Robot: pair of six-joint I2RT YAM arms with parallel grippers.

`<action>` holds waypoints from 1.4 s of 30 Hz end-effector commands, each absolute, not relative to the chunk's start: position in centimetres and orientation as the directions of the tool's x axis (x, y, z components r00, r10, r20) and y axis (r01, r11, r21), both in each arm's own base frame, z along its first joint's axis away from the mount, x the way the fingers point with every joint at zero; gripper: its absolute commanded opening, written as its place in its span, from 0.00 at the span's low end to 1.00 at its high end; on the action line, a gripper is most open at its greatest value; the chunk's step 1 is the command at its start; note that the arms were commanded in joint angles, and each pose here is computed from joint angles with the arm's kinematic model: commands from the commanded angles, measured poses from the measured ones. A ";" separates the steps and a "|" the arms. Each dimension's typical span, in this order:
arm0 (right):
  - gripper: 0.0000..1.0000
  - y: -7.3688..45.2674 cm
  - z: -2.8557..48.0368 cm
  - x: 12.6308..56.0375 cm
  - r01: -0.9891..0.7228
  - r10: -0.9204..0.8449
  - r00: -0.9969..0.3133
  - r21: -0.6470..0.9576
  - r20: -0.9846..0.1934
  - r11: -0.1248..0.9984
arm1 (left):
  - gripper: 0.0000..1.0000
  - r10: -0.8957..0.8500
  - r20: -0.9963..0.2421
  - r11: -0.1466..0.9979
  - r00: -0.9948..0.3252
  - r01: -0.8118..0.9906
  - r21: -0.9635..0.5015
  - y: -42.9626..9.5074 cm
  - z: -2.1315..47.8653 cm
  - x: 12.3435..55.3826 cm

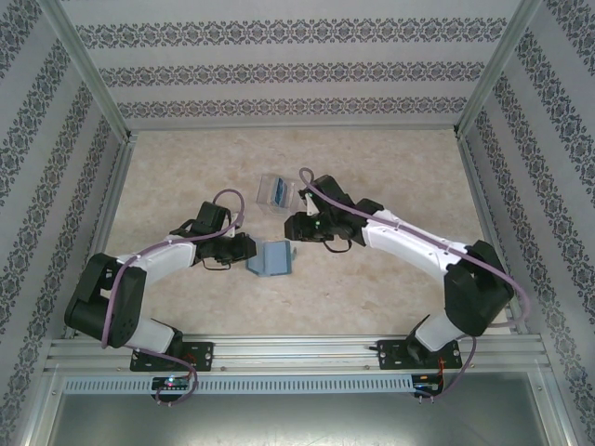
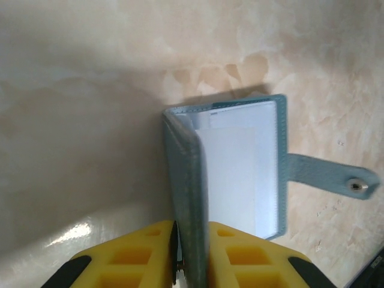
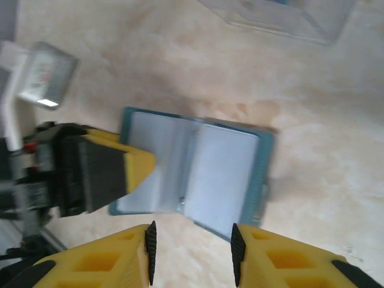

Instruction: Put the credit cards into the card holder

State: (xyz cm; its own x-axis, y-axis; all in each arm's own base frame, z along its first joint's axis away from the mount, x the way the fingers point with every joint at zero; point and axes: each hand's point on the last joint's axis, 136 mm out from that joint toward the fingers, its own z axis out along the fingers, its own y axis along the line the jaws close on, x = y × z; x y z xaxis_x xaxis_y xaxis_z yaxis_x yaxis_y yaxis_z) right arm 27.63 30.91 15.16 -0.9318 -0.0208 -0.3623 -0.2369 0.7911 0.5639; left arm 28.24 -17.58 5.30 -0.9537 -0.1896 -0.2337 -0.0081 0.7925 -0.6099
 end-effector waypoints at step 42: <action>0.01 37.0 3.1 26.5 -0.017 0.062 -0.991 0.568 -0.120 0.823 | 0.04 -0.240 -0.252 0.713 -0.938 0.006 -0.702 -18.4 7.8 28.0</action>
